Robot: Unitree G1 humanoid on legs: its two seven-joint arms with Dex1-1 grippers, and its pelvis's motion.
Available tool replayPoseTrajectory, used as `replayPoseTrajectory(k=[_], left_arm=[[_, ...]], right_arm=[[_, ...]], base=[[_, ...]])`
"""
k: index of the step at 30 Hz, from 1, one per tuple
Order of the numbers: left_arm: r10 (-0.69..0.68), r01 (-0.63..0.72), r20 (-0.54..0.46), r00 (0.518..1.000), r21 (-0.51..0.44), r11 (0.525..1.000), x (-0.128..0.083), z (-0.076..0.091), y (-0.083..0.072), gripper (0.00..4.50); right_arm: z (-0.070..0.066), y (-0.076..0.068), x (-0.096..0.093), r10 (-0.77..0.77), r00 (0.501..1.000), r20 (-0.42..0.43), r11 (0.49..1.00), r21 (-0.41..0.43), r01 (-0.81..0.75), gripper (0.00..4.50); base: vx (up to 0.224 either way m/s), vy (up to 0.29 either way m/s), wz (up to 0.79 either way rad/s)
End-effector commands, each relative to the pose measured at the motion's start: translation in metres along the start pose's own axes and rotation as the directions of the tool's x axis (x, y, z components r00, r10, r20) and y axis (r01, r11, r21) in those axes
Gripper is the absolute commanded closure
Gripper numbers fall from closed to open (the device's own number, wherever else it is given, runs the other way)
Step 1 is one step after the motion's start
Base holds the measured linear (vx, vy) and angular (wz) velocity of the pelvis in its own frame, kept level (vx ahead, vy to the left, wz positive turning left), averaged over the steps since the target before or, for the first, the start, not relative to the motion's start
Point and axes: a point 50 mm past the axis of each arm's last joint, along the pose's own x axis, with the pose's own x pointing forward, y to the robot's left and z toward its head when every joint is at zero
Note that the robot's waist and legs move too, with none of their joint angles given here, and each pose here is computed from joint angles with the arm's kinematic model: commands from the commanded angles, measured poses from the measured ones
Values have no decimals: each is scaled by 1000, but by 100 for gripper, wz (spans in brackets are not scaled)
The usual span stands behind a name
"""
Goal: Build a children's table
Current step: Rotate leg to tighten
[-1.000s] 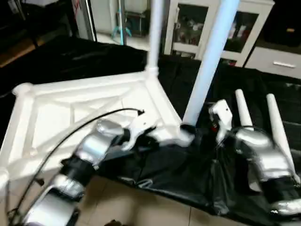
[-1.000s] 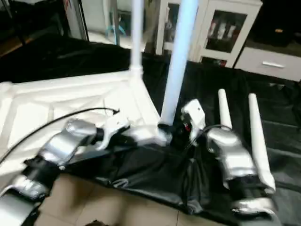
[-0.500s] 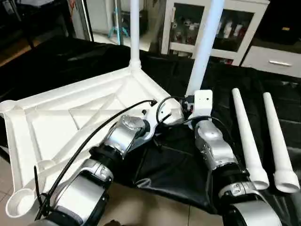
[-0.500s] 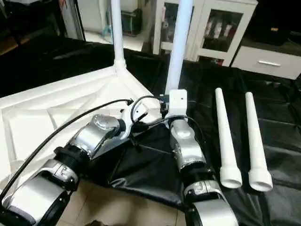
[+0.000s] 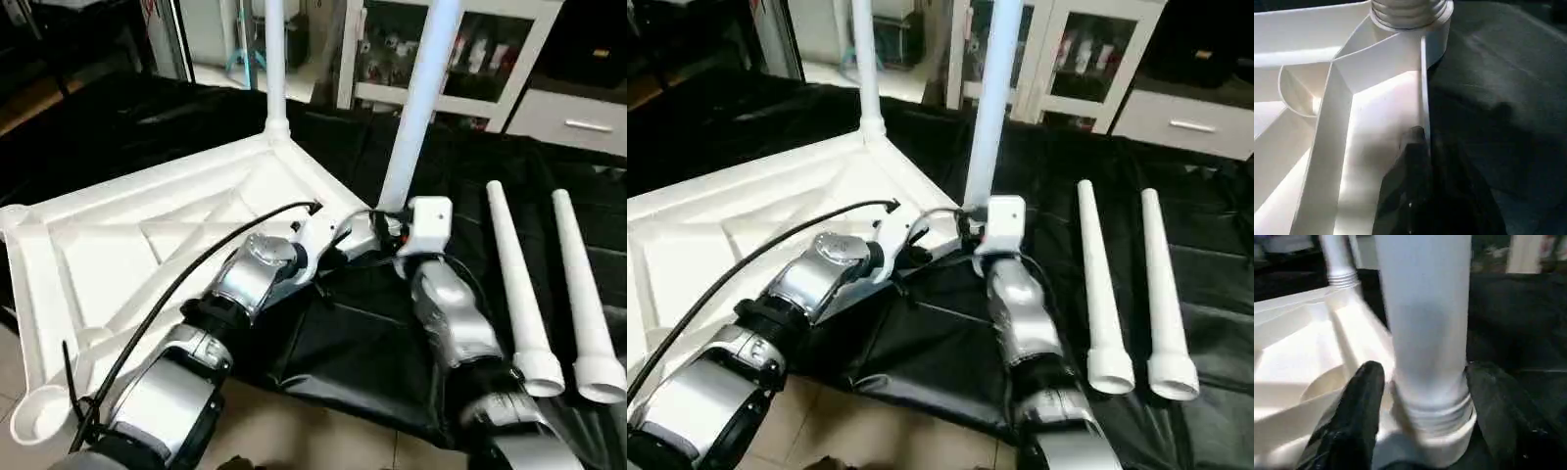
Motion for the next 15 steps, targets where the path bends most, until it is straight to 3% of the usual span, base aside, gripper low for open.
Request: replayPoseTrajectory(k=[1,4,5,6,7,9,12,14,15], left_arm=[[7,-14,100,995,69,998,-4,27,5,450],[-7,0,99,995,71,997,-5,23,5,450],[-26,19,95,995,74,997,-7,19,5,450],[-26,19,95,995,74,997,-7,19,5,450],[-37,30,91,995,76,997,-8,16,5,450],[-43,36,88,995,77,996,-9,15,5,450],[-80,74,75,994,84,994,-12,9,4,450],[-133,127,59,989,97,987,-16,3,1,450],[-147,141,55,988,100,985,-17,1,1,450]], right_arm=[[8,1,-3,68,998,20,998,8,-68,138],[10,-14,-20,182,983,4,982,-42,-182,106],[8,-29,-42,319,946,-60,941,-98,-324,101],[8,-29,-42,319,946,-60,941,-98,-324,93],[7,-38,-55,378,920,-103,914,-118,-389,82],[7,-45,-61,390,913,-124,907,-119,-403,56],[16,-72,-71,341,928,-149,920,-149,-362,38],[29,-94,-74,291,946,-143,935,-167,-313,12],[33,-97,-76,299,944,-143,932,-170,-321,12]], base=[[0,0,0],[0,0,0],[0,0,0],[0,0,0],[0,0,0],[0,0,0],[0,0,0],[0,0,0],[0,0,0]])
